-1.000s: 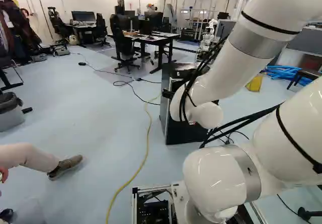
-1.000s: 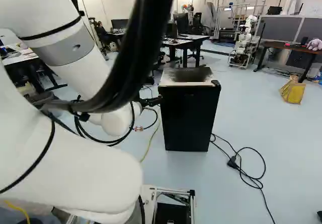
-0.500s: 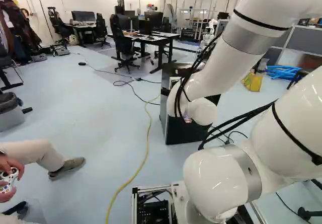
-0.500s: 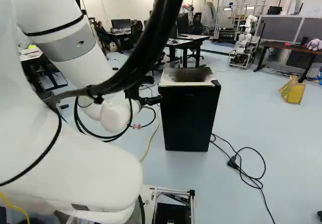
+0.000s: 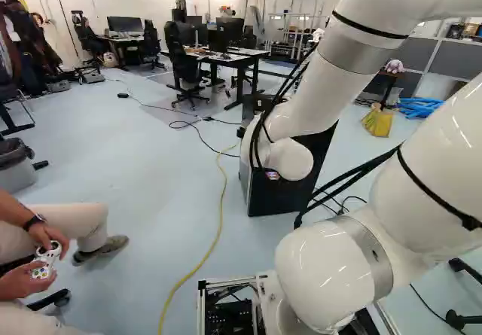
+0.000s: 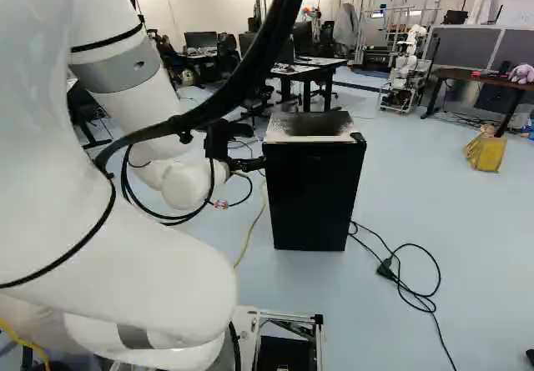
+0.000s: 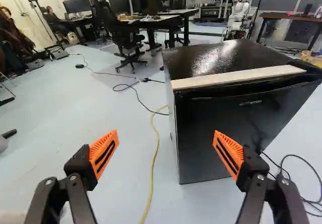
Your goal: Grab a drink from the fridge
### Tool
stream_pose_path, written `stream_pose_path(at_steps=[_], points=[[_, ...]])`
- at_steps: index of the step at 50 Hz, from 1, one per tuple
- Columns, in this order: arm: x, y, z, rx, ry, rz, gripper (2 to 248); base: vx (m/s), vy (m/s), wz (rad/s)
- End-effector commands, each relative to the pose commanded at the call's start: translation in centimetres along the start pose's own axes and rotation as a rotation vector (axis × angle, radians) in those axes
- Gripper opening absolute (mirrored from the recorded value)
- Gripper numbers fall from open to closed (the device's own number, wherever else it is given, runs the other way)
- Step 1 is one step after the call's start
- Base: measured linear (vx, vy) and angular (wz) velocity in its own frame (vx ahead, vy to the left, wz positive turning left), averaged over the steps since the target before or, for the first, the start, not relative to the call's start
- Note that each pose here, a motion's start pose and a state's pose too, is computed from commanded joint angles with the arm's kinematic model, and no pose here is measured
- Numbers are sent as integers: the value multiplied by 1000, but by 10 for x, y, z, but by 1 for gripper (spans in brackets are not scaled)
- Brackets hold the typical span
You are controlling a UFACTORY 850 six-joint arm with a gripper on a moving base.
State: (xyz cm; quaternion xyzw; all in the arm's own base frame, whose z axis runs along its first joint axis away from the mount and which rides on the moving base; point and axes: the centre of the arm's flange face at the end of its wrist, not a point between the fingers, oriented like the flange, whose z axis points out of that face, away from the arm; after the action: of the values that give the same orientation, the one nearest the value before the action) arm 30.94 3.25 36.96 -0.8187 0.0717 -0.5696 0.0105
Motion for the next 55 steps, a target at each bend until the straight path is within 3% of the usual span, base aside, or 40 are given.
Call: stream_pose_path(at_steps=[55], points=[[7,-42,31,-105,-23,145,247,0,0,0]])
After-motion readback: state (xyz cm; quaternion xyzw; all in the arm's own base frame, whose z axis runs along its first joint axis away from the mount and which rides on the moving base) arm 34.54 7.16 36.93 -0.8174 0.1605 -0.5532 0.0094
